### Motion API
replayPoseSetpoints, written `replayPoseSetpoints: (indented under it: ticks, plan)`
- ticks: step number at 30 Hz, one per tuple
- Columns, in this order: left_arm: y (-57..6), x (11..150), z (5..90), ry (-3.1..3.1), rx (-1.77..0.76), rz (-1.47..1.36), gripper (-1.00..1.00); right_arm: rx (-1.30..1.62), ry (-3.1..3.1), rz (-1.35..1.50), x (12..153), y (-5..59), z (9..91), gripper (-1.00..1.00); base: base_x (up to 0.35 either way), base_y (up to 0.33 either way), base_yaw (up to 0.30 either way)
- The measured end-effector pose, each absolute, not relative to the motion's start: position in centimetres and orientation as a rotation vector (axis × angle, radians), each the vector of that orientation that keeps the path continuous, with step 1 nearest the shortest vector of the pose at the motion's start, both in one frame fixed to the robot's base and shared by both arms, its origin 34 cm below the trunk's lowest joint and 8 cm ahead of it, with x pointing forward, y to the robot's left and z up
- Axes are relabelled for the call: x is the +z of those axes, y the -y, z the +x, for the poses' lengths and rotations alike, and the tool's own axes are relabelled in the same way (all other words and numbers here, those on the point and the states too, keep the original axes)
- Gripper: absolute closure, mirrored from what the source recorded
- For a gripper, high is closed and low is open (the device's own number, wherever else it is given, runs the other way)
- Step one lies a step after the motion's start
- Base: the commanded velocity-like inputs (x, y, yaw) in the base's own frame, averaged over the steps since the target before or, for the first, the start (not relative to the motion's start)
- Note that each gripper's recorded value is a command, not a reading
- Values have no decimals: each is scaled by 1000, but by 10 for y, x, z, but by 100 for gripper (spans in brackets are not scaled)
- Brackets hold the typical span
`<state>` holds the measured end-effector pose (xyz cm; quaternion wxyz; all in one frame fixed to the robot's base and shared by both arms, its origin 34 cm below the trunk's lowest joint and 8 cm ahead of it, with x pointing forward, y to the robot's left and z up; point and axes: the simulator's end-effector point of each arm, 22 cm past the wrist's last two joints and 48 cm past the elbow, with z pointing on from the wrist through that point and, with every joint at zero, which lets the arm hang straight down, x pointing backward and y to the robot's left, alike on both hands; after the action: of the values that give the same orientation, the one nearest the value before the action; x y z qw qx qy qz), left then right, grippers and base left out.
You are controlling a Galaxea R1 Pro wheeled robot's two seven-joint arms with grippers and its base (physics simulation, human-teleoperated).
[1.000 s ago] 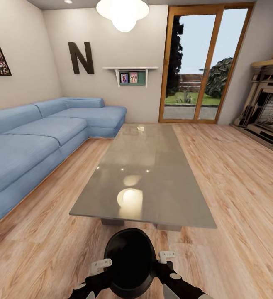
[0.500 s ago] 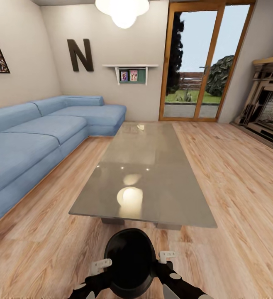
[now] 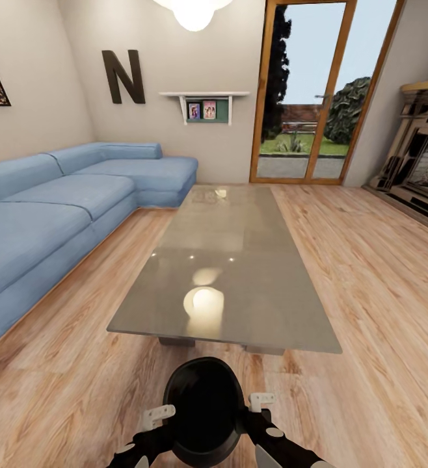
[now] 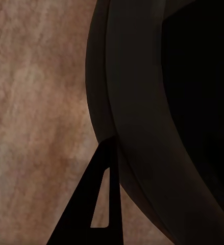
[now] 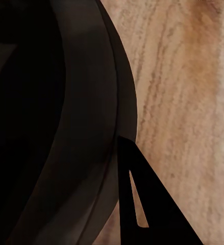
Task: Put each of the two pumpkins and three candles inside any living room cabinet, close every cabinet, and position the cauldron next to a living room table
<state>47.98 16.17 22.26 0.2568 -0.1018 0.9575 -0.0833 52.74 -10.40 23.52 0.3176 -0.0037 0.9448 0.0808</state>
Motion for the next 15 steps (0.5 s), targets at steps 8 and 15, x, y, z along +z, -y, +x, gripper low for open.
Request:
replayPoseSetpoints:
  ticks: [8, 15]
  plan:
    - [-162, 223, 480, -2598, -226, -276, 100, 212, -2486, -10, 235, 104, 527, 100, 0, 0, 0]
    - [-172, 222, 481, -2593, -211, -318, -100, 223, -2467, 11, 240, 103, 533, -100, 0, 0, 0]
